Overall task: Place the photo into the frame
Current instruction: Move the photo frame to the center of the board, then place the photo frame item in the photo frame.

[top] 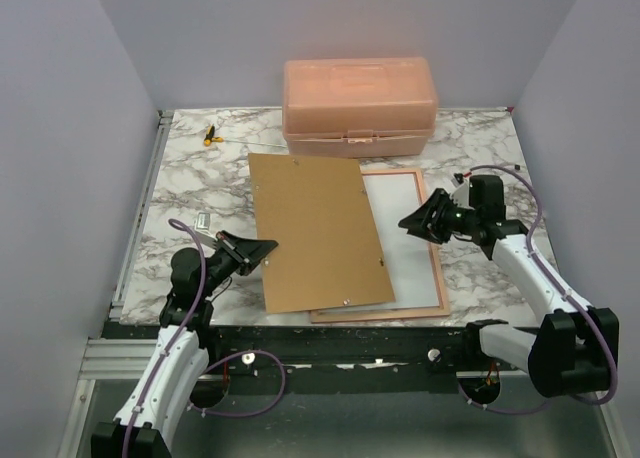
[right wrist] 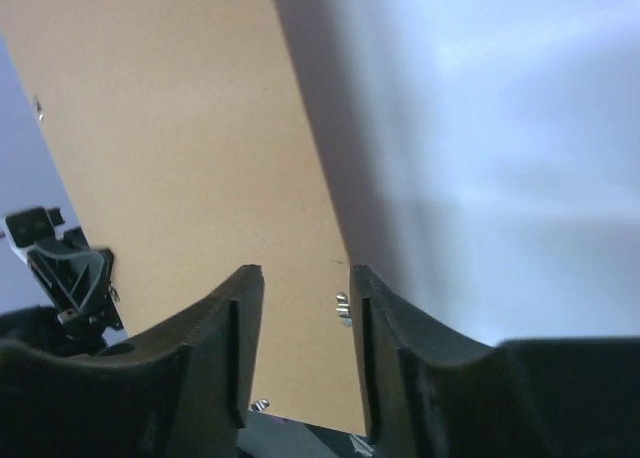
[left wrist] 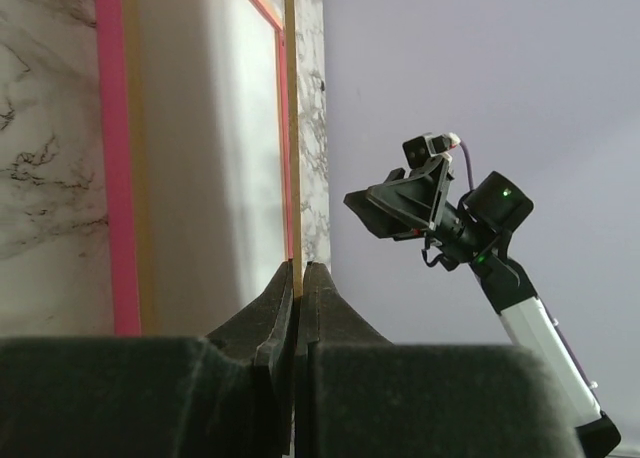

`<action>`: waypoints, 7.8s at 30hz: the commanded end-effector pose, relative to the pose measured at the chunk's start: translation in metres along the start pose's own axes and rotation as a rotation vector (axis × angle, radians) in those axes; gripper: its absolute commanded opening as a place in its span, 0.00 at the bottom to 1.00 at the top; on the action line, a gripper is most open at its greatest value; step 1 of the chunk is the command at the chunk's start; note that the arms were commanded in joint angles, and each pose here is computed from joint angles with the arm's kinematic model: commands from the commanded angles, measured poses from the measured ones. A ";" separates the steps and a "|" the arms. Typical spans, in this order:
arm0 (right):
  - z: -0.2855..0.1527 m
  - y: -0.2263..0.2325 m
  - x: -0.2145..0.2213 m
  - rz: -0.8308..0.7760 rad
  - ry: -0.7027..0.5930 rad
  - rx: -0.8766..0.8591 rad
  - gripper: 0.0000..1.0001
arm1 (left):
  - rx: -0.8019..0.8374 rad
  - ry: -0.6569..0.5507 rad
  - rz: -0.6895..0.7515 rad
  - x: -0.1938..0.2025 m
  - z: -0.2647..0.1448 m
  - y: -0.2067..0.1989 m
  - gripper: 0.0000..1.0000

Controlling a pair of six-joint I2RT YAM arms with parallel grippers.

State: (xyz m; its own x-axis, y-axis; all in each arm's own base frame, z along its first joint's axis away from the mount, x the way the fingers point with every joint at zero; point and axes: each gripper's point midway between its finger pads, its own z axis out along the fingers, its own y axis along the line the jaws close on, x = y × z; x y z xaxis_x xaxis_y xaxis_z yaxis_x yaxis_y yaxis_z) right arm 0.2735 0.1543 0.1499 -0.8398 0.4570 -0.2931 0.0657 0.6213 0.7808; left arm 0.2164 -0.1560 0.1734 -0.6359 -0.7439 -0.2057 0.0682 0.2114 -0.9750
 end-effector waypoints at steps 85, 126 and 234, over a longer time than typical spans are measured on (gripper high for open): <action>0.026 -0.152 0.058 0.223 0.070 0.240 0.93 | 0.113 0.194 0.124 0.035 0.089 -0.011 0.00; 0.024 -0.146 0.054 0.215 0.070 0.229 0.80 | 0.021 0.296 0.093 0.029 0.104 0.018 0.00; 0.044 -0.148 0.117 0.045 0.423 0.589 0.83 | -0.617 0.621 0.317 0.073 0.004 0.101 0.71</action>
State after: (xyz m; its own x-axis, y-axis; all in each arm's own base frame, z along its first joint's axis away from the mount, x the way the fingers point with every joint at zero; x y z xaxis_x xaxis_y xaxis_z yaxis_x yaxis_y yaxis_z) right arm 0.2774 0.1563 0.0259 -0.9343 0.3036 -0.1867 0.1719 0.8428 0.5100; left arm 0.2016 -0.1836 0.0426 -0.9559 -0.1962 -0.2185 -0.0346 0.8141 -0.5797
